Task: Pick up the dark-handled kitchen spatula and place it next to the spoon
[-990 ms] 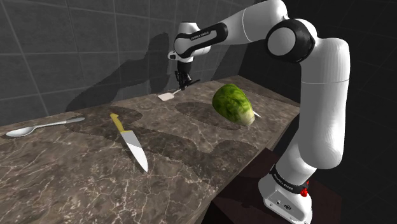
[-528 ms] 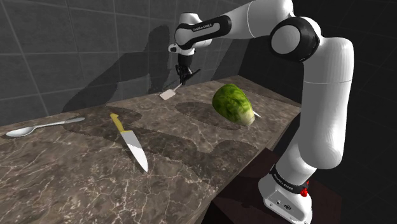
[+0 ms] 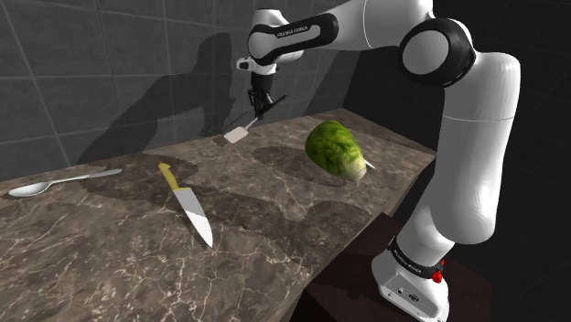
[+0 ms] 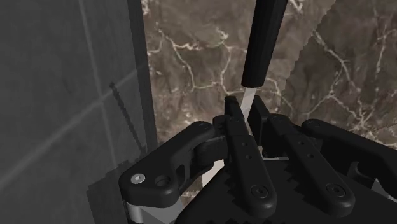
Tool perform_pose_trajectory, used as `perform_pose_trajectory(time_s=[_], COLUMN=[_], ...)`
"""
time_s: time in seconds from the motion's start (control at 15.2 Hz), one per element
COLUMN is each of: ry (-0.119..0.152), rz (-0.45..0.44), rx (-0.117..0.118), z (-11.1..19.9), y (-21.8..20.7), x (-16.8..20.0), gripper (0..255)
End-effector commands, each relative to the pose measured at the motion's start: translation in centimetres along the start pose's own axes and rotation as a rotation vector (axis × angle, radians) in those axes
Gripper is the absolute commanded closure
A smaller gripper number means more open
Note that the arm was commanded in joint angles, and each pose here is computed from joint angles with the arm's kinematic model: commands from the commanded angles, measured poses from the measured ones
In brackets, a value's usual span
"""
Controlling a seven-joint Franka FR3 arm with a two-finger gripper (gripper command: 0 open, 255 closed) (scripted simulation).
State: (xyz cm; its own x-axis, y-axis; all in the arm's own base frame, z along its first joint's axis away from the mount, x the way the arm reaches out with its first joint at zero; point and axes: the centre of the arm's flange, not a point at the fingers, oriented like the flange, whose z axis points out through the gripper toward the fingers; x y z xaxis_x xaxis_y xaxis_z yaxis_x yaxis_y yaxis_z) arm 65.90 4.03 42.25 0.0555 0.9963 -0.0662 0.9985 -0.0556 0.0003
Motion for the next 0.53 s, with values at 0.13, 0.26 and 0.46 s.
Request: perform_pose_trajectory(time_s=[0.13, 0.26, 0.46], ry=[0.000, 0.000, 0.000], rz=[0.001, 0.001, 0.001], rx=[0.000, 0.000, 0.000], z=[-0.5, -0.6, -0.9], y=[-2.1, -3.1, -4.7], x=[4.7, 7.1, 10.7], gripper=[255, 255, 255])
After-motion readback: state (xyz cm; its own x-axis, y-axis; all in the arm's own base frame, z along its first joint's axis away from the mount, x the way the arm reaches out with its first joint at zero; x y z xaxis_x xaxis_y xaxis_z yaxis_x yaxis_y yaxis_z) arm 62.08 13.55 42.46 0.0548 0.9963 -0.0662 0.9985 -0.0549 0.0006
